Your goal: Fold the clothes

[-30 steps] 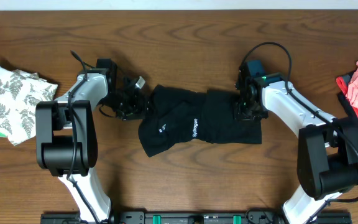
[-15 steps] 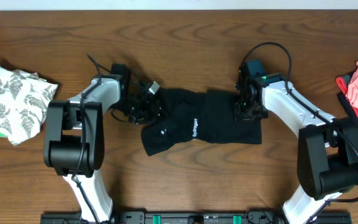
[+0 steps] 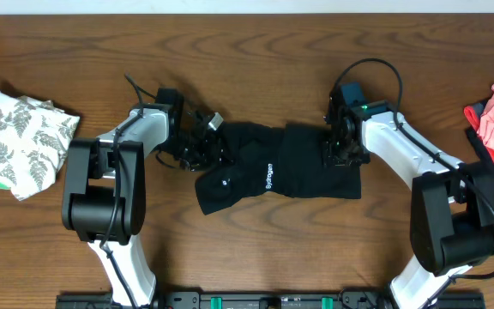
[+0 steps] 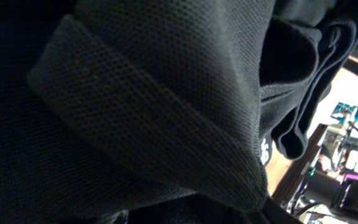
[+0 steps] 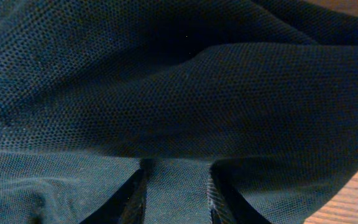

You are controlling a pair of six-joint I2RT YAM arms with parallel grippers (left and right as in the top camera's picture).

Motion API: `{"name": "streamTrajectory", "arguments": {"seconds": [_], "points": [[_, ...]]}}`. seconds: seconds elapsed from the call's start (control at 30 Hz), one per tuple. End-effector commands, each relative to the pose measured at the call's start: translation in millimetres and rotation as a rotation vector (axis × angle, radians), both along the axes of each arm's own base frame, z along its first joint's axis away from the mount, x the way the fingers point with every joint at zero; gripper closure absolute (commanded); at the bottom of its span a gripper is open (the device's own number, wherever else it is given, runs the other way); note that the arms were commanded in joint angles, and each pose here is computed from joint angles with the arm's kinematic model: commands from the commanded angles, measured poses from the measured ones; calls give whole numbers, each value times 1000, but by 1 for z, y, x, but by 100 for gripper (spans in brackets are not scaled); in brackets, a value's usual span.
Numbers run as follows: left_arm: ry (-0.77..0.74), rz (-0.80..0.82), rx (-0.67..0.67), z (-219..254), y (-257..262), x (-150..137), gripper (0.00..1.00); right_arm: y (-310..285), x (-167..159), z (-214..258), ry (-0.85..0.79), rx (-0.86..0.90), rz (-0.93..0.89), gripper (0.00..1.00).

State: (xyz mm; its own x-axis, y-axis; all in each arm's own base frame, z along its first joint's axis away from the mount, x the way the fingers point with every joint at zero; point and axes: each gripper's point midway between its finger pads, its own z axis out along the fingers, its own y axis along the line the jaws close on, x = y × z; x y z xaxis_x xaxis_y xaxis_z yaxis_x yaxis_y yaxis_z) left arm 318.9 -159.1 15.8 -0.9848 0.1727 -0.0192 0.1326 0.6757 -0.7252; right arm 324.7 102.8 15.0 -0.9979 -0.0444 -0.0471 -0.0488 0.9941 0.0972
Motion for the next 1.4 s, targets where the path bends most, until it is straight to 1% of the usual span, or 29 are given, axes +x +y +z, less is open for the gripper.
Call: {"name": "streamTrajectory", "arguments": {"seconds": [0.0, 0.07, 0.13, 0.23, 0.33, 0.4, 0.47, 0.5, 0.63, 0.7, 0.73, 0.8, 0.83, 0.87, 0.93, 1.07, 1.13, 1.17, 1.2, 1.23, 1.37], "points": [[-10, -13, -8, 0, -1, -3, 48, -1, -4, -3, 13, -10, -3, 69], [-12, -14, -8, 0, -1, -2, 48, -1, -4, -3, 13, -10, -3, 69], [-14, -14, -9, 0, -1, -2, 56, -1, -4, -3, 13, -10, -4, 69], [-13, -13, -19, 1, -3, -2, 64, -1, -4, -3, 13, -10, -4, 69], [-14, -12, -45, 4, -6, -2, 75, -1, -4, -3, 15, -10, -4, 69], [-15, -10, -78, 8, -9, -1, 85, -1, -4, -3, 15, -11, -4, 69], [-19, -9, -121, 14, -14, 0, 91, -1, -4, -3, 16, -11, -4, 69], [-20, -9, -134, 16, -15, 0, 92, -1, -4, -3, 15, -11, -4, 69], [-20, -8, -135, 16, -15, 0, 92, -1, -4, -3, 15, -11, -4, 69], [-21, -8, -132, 15, -15, 1, 89, -1, -4, -3, 15, -11, -4, 69], [-20, -8, -131, 15, -15, 0, 84, -1, -5, -3, 16, -11, -4, 69], [-20, -9, -114, 13, -13, 0, 64, -1, -5, -3, 16, -11, -4, 69], [-18, -9, -111, 13, -13, 0, 56, -1, -5, -3, 16, -11, -4, 69], [-14, -8, -107, 12, -12, -1, 52, -1, -5, -3, 17, -11, -4, 69], [-7, -10, -84, 9, -10, -2, 49, -2, -5, -3, 19, -11, -4, 69], [8, -10, -65, 7, -8, -5, 48, -2, -6, -3, 23, -13, -4, 69], [10, -10, -65, 7, -8, -6, 57, -2, -6, -4, 24, -13, -4, 69], [10, -10, -65, 7, -8, -6, 68, -2, -6, -4, 24, -13, -4, 69], [10, -10, -65, 7, -8, -6, 85, -2, -7, -4, 24, -13, -3, 69], [10, -9, -65, 7, -7, -6, 94, -2, -7, -4, 24, -13, -4, 70], [8, 4, -67, 11, -3, -4, 94, -1, -4, -2, 16, -11, 8, 71]]}}
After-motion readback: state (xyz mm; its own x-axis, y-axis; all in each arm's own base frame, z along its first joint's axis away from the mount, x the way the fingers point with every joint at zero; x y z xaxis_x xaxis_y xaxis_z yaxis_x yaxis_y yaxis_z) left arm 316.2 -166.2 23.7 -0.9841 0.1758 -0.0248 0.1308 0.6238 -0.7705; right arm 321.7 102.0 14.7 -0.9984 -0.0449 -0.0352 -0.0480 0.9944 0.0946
